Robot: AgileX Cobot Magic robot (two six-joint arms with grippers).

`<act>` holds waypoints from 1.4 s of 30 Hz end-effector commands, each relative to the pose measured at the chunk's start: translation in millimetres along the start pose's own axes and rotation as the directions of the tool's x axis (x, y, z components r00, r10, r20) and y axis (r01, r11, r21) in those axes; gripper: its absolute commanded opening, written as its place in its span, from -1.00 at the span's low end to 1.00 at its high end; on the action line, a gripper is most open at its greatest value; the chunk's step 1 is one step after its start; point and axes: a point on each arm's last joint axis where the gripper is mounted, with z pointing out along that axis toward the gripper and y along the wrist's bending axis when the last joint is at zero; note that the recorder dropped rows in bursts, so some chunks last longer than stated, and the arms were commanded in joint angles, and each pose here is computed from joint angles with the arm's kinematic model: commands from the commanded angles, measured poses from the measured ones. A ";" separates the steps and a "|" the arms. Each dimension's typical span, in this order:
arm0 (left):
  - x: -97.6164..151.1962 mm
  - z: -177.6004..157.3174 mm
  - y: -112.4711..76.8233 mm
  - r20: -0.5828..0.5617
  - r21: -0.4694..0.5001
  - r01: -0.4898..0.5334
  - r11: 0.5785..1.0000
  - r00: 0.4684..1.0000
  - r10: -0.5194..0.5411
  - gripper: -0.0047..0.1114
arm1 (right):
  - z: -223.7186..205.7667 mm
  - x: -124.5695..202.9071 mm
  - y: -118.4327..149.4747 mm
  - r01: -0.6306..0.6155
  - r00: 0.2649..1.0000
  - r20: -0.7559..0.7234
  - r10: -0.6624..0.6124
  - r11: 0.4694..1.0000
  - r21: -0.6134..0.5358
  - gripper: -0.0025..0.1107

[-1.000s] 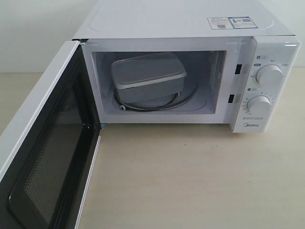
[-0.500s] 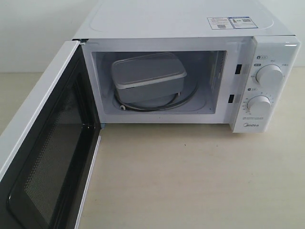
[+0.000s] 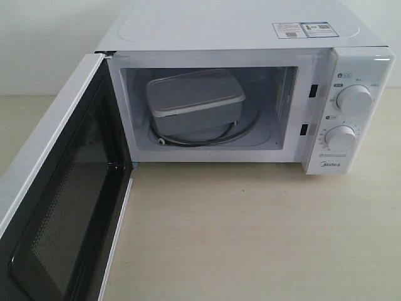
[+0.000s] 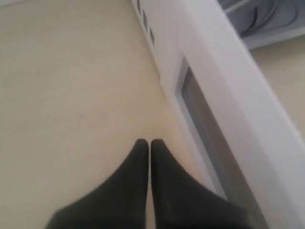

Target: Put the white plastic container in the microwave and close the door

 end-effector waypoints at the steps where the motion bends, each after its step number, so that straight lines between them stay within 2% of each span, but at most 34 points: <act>1: 0.0 16.4 3.3 -0.097 0.023 -0.114 0.993 0.989 0.115 -0.85 | -0.4 -0.7 -0.4 0.000 1.000 0.009 0.000 1.000 0.006 -0.96; 3: 2.2 23.2 0.6 -0.120 0.080 -0.203 0.976 0.970 0.211 -0.85 | -0.4 -0.7 -0.4 0.000 1.000 0.009 0.000 1.000 0.006 -0.96; 8: 11.2 37.8 -2.7 -0.147 0.152 -0.289 0.945 0.939 0.310 -0.85 | -0.4 -0.7 -0.4 0.000 1.000 0.009 0.000 1.000 0.006 -0.96; 13: 16.8 47.4 -19.1 -0.113 0.261 -0.397 0.880 0.893 0.436 -0.85 | -0.4 -0.7 -0.4 0.000 1.000 0.009 0.000 1.000 0.006 -0.96; 15: 19.2 51.1 -28.7 -0.077 0.313 -0.445 0.839 0.869 0.489 -0.85 | -0.4 -0.7 -0.4 0.000 1.000 0.009 0.000 1.000 0.006 -0.96; 18: 20.0 55.9 -41.7 -0.027 0.365 -0.473 0.802 0.856 0.517 -0.85 | -0.4 -0.7 -0.4 0.000 1.000 0.009 0.000 1.000 0.006 -0.96; 21: 21.7 63.6 -65.9 0.110 0.409 -0.529 0.743 0.837 0.536 -0.85 | -0.4 -0.7 -0.4 0.000 1.000 0.009 0.000 1.000 0.006 -0.96; 25: 16.1 65.1 -88.6 0.276 0.427 -0.560 0.710 0.828 0.488 -0.85 | -0.4 -0.7 -0.4 0.000 1.000 0.009 0.000 1.000 0.006 -0.96; 28: 4.6 68.2 -100.4 0.385 0.428 -0.551 0.716 0.828 0.407 -0.85 | -0.4 -0.8 -0.3 0.000 1.000 0.011 0.000 1.000 0.006 -0.96; 31: -4.3 74.1 -102.0 0.427 0.415 -0.509 0.754 0.841 0.332 -0.85 | -0.4 -0.8 -0.3 0.000 1.000 0.011 0.000 1.000 0.006 -0.96; 34: -6.9 80.6 -99.7 0.423 0.387 -0.492 0.780 0.846 0.324 -0.85 | -0.4 -0.8 -0.3 0.000 1.000 0.011 0.000 1.000 0.006 -0.96; 42: -6.0 80.8 -100.0 0.420 0.392 -0.493 0.777 0.847 0.325 -0.85 | -0.4 -0.8 -0.3 0.000 1.000 0.011 0.000 1.000 0.006 -0.96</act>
